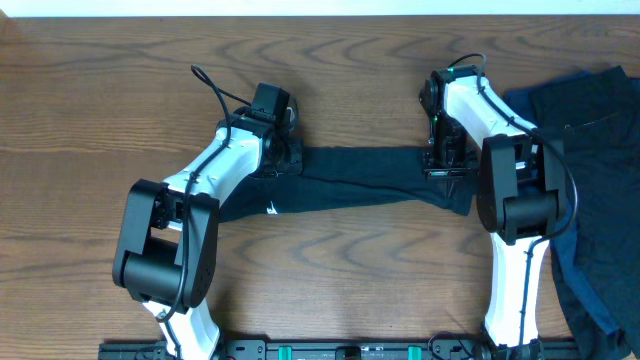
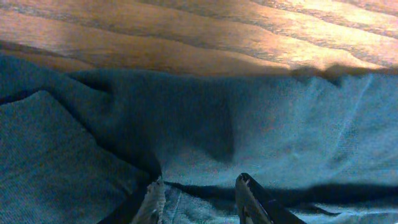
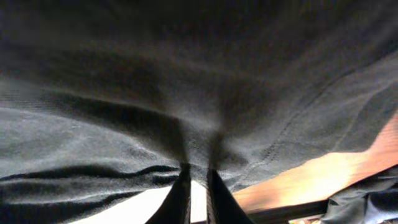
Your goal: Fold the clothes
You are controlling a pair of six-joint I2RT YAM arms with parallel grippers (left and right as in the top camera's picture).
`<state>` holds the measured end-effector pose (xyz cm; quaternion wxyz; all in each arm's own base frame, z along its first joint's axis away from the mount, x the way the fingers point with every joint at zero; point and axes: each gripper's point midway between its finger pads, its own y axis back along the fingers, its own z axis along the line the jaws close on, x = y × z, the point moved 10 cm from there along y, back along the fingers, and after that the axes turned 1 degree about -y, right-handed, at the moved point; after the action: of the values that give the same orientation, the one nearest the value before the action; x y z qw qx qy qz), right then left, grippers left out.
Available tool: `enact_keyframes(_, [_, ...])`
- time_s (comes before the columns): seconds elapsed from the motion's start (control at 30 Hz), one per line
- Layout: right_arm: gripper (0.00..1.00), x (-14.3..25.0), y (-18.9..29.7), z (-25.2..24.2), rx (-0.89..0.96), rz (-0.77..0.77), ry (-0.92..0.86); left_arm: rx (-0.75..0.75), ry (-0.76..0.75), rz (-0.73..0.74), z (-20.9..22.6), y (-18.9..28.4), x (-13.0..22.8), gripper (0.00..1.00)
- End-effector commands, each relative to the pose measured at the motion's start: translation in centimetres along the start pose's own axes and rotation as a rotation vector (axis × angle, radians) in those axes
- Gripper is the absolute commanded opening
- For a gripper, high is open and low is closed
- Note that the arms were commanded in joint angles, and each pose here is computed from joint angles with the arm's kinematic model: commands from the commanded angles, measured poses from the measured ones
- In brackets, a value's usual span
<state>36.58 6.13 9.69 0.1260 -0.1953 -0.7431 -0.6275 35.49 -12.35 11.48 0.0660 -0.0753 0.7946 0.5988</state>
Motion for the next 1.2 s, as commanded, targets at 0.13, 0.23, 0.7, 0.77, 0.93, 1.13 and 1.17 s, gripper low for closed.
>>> enact_keyframes(0.13, [0.6,0.5,8.9,-2.5,-0.123,-0.3,-0.005,0.051,-0.041,-0.188,-2.0,6.4,-2.4,0.4])
enact_keyframes(0.23, [0.76,0.4,11.3,-3.4,-0.156,-0.414,-0.028,0.074,-0.052,-0.271,-2.5,9.6,-2.5,0.48])
enact_keyframes(0.7, [0.44,-0.3,5.3,-3.2,-0.131,-0.291,0.009,-0.133,0.076,-0.258,2.2,13.8,-0.7,0.65])
enact_keyframes(0.77, [0.47,-0.5,3.9,-3.5,-0.128,-0.277,0.0,-0.142,0.091,-0.246,2.7,13.8,-0.6,0.66])
enact_keyframes(0.93, [0.5,-0.8,1.5,-5.1,-0.139,-0.239,0.015,-0.159,0.115,-0.214,3.6,13.8,-0.1,0.67])
enact_keyframes(1.13, [0.5,-1.0,0.0,-6.5,-0.217,-0.218,0.014,-0.222,0.108,-0.201,4.3,13.3,0.3,0.73])
enact_keyframes(1.17, [0.5,-1.1,-0.1,-6.7,-0.228,-0.22,0.009,-0.222,0.109,-0.199,4.3,13.3,0.3,0.73])
